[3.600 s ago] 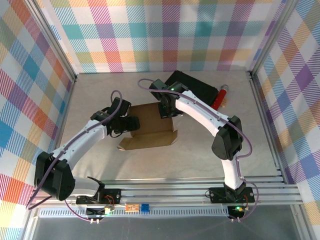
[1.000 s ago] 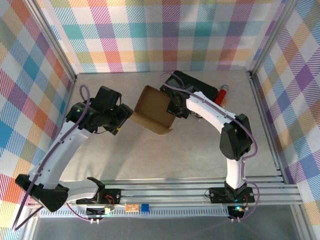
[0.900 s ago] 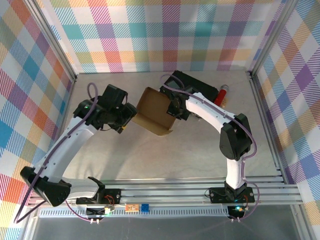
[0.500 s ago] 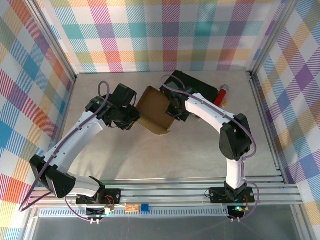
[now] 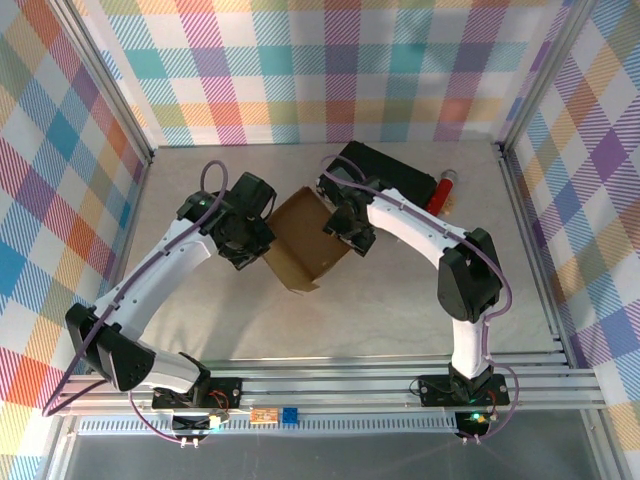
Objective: Fold the paper box
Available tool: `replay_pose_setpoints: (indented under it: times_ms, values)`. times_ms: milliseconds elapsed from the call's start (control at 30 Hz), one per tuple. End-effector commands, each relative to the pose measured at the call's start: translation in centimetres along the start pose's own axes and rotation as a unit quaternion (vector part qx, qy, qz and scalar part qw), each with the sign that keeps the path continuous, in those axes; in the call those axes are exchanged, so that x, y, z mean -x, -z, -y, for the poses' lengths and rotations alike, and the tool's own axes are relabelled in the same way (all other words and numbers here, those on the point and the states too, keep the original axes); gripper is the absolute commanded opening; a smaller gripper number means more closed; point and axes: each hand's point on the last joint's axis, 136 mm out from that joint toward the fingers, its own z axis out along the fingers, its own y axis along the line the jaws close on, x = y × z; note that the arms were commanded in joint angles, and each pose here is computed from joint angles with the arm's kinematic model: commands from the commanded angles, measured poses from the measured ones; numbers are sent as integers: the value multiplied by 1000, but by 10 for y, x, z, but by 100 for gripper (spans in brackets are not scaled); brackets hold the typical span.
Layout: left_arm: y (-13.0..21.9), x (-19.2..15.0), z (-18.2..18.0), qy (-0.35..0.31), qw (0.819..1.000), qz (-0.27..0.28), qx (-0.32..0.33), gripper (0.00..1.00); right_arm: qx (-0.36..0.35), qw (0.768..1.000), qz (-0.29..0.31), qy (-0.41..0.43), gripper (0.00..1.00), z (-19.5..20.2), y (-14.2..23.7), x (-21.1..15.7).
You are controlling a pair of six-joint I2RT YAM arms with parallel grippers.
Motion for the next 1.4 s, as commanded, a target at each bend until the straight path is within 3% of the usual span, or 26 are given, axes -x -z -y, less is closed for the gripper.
replay_pose_setpoints:
  times_ms: [0, 167, 267, 367, 533, 633, 733, 833, 933, 1000, 1067, 1133, 1233, 1367]
  values:
    - [13, 13, -14, -85, 995, 29, 53, 0, 61, 997, -37, -4, 82, -16, 56, -16]
    - [14, 25, -13, -177, 980, 25, 88, 0, 123, 992, -33, 18, 88, -18, 107, -19]
    - [15, 30, 0, -250, 965, 18, 75, 0, 182, 979, 15, 90, 86, -32, 128, -6]
    - [15, 30, 18, -327, 944, 3, 47, 0, 241, 956, 42, 163, 78, -43, 129, 19]
    - [-2, 37, 35, -405, 912, -11, 61, 0, 331, 915, 16, 230, 58, -50, 116, 55]
    - [-9, 47, 50, -455, 888, 6, 63, 0, 282, 948, -25, 146, 49, -30, 96, 78]
    - [-16, 60, 62, -511, 856, 21, 80, 0, 239, 968, -76, 15, 53, -11, 78, 89]
    - [-20, 64, 69, -586, 804, 24, 98, 0, 288, 954, -83, -12, 51, -29, 80, 93]
    - [-20, 68, 73, -642, 759, 33, 106, 0, 344, 937, -43, 43, 52, -49, 90, 104]
    - [-16, 71, 77, -662, 741, 48, 99, 0, 374, 921, -4, 112, 52, -59, 95, 108]
    - [-12, 74, 81, -675, 728, 64, 96, 0, 380, 914, -12, 140, 51, -59, 86, 108]
    - [-10, 79, 83, -681, 722, 74, 103, 0, 331, 938, -94, 43, 48, -40, 61, 113]
    - [-16, 77, 82, -692, 710, 66, 109, 0, 301, 926, -212, -80, 50, -31, 45, 97]
    - [-24, 71, 81, -713, 689, 61, 116, 0, 295, 914, -213, -181, 54, -32, 57, 84]
